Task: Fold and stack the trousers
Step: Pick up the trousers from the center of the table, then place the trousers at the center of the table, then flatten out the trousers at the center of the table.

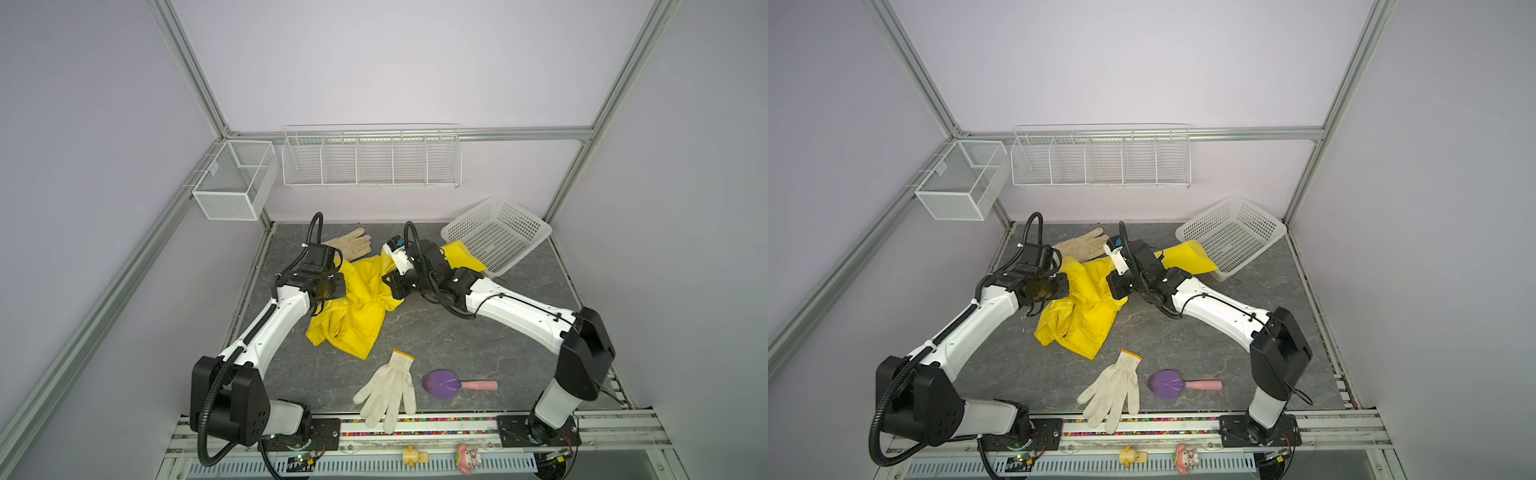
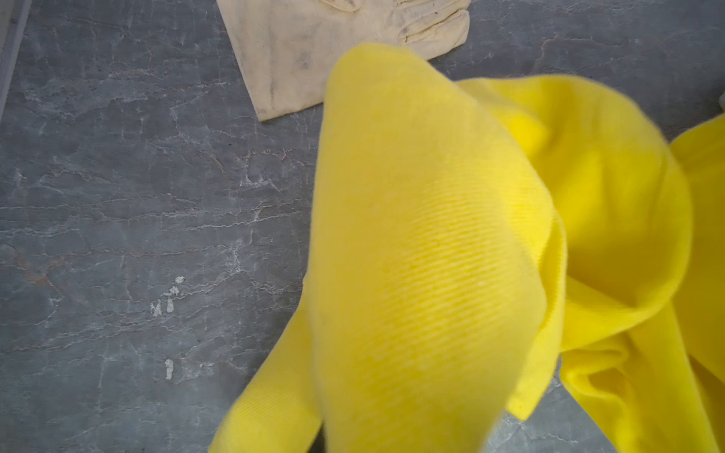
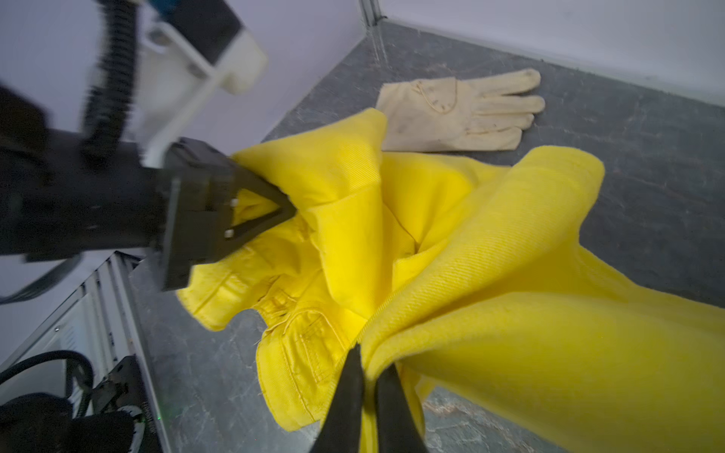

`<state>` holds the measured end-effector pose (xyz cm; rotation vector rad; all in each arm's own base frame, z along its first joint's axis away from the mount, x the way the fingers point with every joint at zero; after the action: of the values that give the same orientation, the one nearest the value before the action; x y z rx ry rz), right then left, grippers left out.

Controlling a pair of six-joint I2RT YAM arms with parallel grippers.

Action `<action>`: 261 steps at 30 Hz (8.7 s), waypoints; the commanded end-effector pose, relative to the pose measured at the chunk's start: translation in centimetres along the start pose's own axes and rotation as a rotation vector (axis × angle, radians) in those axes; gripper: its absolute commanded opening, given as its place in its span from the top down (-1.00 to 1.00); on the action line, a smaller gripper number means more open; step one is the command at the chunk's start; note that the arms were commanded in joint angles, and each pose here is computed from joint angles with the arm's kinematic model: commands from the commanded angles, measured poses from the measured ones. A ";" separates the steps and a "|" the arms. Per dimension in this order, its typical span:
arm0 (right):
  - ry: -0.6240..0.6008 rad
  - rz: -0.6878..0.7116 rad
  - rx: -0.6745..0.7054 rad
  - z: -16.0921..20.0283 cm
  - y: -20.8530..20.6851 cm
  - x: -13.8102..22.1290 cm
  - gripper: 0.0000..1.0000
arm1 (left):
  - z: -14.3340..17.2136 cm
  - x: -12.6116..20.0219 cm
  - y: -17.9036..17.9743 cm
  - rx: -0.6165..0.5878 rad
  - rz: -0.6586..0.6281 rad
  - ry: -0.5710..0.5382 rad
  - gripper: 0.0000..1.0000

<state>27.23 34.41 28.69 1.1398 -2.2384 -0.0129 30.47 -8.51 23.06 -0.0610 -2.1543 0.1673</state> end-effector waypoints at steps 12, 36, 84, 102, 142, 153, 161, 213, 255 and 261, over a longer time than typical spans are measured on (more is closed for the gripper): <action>-0.238 -0.323 0.288 -4.9 10.5 5.9 0.77 | -2.9 3.2 -1.4 -0.060 0.130 -0.072 0.78; 0.255 0.172 0.108 8.8 -7.8 3.0 0.44 | -1.2 -0.5 -1.8 0.088 0.477 0.095 0.82; 0.467 0.035 0.718 17.4 -6.7 -1.9 -0.96 | 12.6 -2.9 11.8 0.752 -0.342 0.227 -0.56; 0.614 -0.015 0.820 18.6 -7.4 -3.2 -0.39 | 15.4 -6.6 11.5 0.802 -0.272 0.320 0.43; -0.231 0.342 0.573 -1.9 -7.0 27.2 0.74 | -19.7 17.9 -12.7 0.097 0.389 -0.435 1.00; 0.002 -0.070 0.663 4.9 -1.0 12.4 0.73 | -13.5 15.4 -3.3 0.118 -0.070 -0.382 1.00; 0.135 -0.393 0.704 8.0 6.0 0.9 0.63 | -6.0 12.5 6.0 0.227 -0.391 -0.298 1.00; 0.182 -0.059 -0.336 2.6 -15.3 -11.7 0.79 | 1.9 8.7 9.2 0.315 -0.372 -0.125 1.00; 0.188 0.027 0.063 2.2 -6.0 -0.6 0.67 | 5.6 7.9 9.4 0.298 -0.523 -0.281 1.00; 0.377 0.029 0.025 8.6 -7.6 -4.7 0.64 | 9.3 5.1 11.5 0.427 -0.644 -0.132 1.00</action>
<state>30.50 30.45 19.23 1.0179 -1.9702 0.2431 20.71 1.39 22.03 0.7342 -2.1999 0.1887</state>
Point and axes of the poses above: each gripper's point midway between its finger pads, its own x axis back along the fingers, its own y axis along the line the jaws close on, z = x × y, the point moved 8 cm from there along x, back along the fingers, and after that the axes turned 1 degree about x, right-handed, at the moved point
